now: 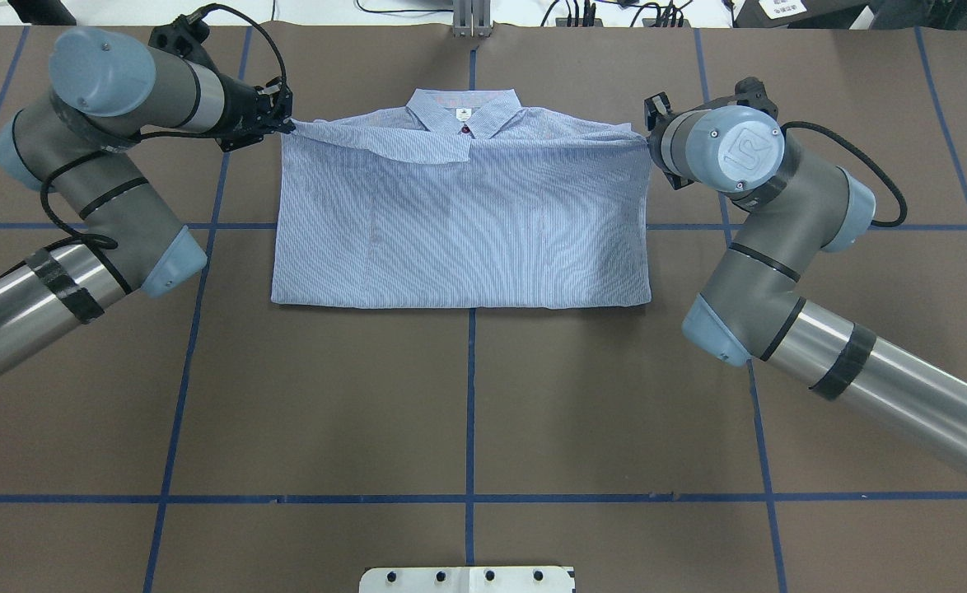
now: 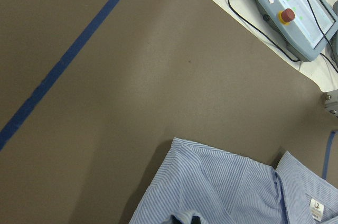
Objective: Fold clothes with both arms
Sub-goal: 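Lay the hem near the collar and open both grippers, then move the right gripper down to the folded edge nearest it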
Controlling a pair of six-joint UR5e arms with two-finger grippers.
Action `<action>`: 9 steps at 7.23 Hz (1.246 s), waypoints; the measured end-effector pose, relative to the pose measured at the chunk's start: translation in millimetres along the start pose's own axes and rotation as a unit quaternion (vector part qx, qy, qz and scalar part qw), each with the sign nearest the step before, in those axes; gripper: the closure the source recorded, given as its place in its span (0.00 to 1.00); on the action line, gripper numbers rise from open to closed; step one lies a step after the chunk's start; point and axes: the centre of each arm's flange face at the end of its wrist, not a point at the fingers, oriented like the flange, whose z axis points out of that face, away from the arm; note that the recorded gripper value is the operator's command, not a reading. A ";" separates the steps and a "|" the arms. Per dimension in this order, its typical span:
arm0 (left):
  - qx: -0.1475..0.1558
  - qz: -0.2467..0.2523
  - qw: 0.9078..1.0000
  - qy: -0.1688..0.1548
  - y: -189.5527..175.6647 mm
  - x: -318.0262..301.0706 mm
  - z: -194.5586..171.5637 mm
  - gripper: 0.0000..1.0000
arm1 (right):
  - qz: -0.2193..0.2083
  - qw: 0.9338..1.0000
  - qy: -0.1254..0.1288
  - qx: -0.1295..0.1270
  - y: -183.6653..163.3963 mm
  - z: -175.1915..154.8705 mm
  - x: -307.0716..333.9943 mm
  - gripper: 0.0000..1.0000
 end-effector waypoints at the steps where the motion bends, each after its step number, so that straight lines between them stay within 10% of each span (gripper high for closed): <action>1: 0.006 0.001 1.000 0.003 -3.2 3.2 7.2 1.00 | -0.001 1.000 0.002 0.004 -0.8 12.0 -0.7 1.00; 2: 0.009 0.001 1.000 0.004 -4.9 5.5 11.7 0.85 | -0.003 1.000 0.003 0.008 -2.5 18.7 -1.2 1.00; 4: 0.011 0.000 1.000 0.001 -7.5 1.2 18.7 0.52 | -0.005 1.000 0.002 0.008 -0.6 20.4 -5.6 0.38; 6: 0.011 0.000 1.000 0.002 -10.0 -5.5 24.0 0.50 | -0.003 1.000 -0.005 0.005 5.8 17.3 -19.2 0.20; 9: 0.022 -0.003 1.000 0.009 -29.8 -4.9 14.1 0.50 | 0.009 1.000 -0.017 -0.001 4.1 7.1 -40.3 0.21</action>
